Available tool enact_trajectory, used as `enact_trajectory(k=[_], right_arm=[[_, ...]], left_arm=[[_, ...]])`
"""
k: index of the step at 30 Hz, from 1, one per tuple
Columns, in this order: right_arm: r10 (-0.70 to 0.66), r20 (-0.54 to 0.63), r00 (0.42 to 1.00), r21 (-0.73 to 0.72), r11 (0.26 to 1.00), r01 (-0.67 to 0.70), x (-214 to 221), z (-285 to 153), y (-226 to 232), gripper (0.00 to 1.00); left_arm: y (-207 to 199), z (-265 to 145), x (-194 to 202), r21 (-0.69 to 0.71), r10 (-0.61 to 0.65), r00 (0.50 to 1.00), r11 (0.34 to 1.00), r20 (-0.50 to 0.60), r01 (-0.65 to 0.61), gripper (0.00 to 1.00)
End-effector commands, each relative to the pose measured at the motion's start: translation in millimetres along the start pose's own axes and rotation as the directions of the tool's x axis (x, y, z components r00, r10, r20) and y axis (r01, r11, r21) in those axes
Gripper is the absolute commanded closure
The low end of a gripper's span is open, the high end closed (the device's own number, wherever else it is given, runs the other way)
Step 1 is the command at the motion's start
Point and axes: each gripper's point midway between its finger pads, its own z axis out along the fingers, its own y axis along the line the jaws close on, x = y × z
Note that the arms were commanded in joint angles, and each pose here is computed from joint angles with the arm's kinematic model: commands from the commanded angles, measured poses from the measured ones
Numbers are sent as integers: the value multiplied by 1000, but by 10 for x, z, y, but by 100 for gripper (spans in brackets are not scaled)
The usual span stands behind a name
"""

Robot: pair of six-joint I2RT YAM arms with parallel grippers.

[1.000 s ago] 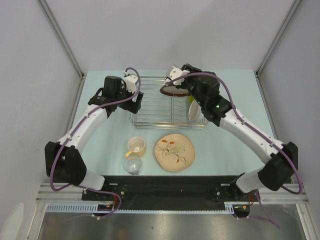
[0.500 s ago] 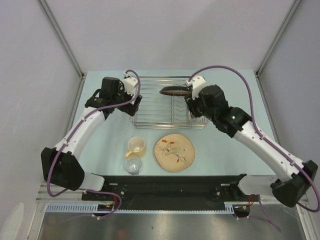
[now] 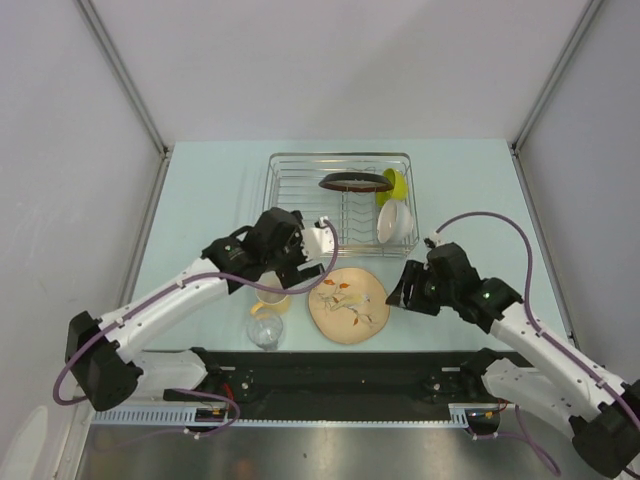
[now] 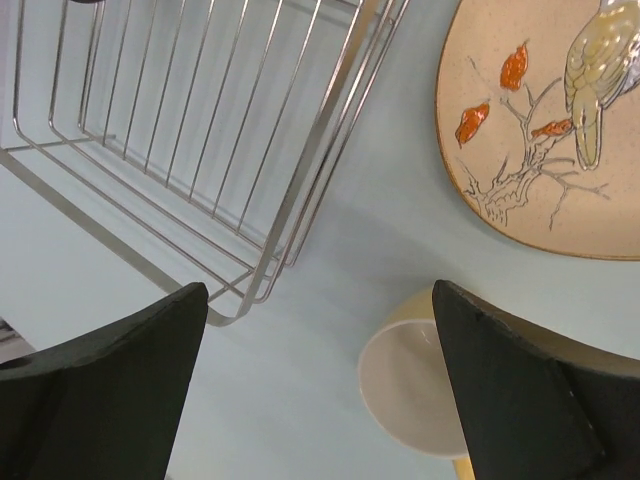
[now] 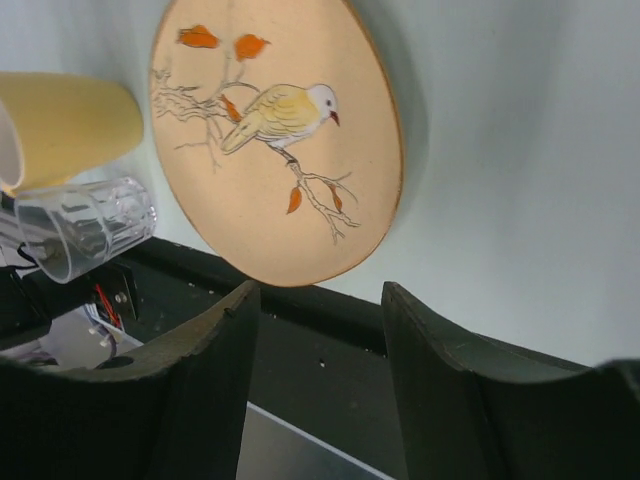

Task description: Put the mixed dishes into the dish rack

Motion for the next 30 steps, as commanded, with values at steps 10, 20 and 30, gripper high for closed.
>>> enact_trajectory(k=[10,20,30], right_arm=[[371,-7,929,-33,928,-371,208,665,-268,42],[479,122,869,-76,878,-473,135,756,-499,43],[494,145,857,-80,870,-487,146,840,-425,43]], left_arm=[[-219,312,145,15,213,975,977,-64,-213,0],[-479,592,234,135,328,941,939,-86,-316,0],[-613,771,425,197,417,900,900,-130,-389,0]])
